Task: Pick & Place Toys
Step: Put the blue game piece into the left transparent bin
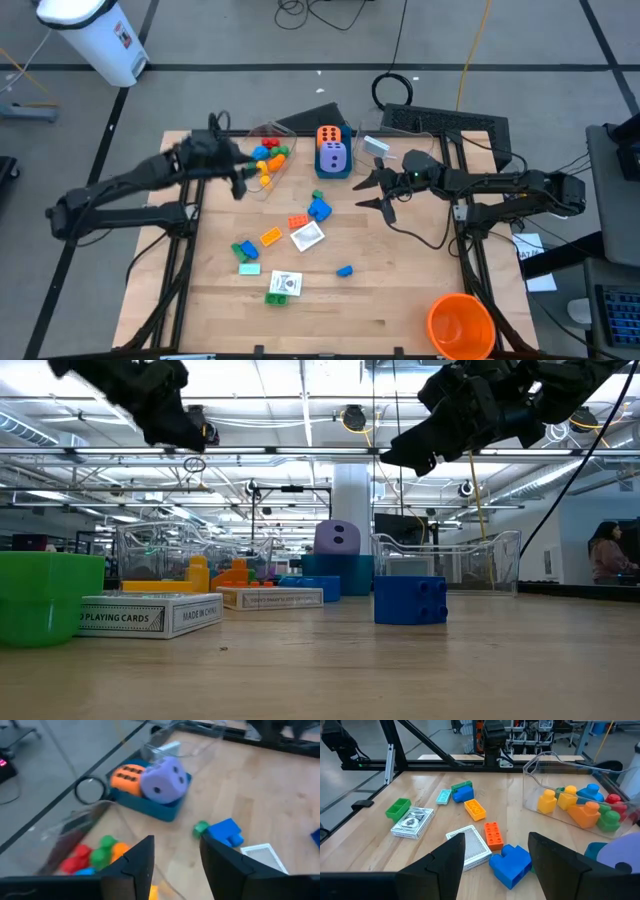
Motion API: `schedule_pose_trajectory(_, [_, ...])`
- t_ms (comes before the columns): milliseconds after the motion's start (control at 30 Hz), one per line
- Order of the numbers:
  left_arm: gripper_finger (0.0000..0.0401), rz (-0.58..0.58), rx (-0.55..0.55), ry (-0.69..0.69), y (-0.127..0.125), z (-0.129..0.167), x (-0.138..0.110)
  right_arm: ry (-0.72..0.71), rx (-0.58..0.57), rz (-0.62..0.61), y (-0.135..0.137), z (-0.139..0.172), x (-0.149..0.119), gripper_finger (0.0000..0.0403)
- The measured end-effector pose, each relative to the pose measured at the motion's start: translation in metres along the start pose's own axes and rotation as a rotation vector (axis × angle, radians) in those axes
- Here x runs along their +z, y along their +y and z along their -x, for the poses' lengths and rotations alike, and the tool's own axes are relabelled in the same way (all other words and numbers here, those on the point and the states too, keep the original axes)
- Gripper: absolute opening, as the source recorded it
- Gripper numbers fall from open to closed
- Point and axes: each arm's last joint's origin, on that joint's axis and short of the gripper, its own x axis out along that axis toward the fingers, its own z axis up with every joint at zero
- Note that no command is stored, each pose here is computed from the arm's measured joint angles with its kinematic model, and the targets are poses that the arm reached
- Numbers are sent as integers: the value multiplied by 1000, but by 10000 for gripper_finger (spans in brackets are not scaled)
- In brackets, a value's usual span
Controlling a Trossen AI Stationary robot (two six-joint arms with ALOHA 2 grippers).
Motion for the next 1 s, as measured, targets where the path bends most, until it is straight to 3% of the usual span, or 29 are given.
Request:
schedule_pose_trajectory(233, [153, -14, -145, -233, -27, -36, -47, -49, -2, 22, -2, -4, 3, 212])
schedule_pose_trajectory(467, [161, -64, -303, -430, -60, -52, -55, -21, 5, 9, -8, -20, -11, 212])
schedule_pose_trajectory(667, [176, -111, -378, -403, -84, -68, -63, 7, 15, -3, -12, -36, -26, 212])
schedule_pose_trajectory(1000, [168, -152, -327, -324, -106, -92, -82, -5, 92, 18, 6, -56, -34, 212])
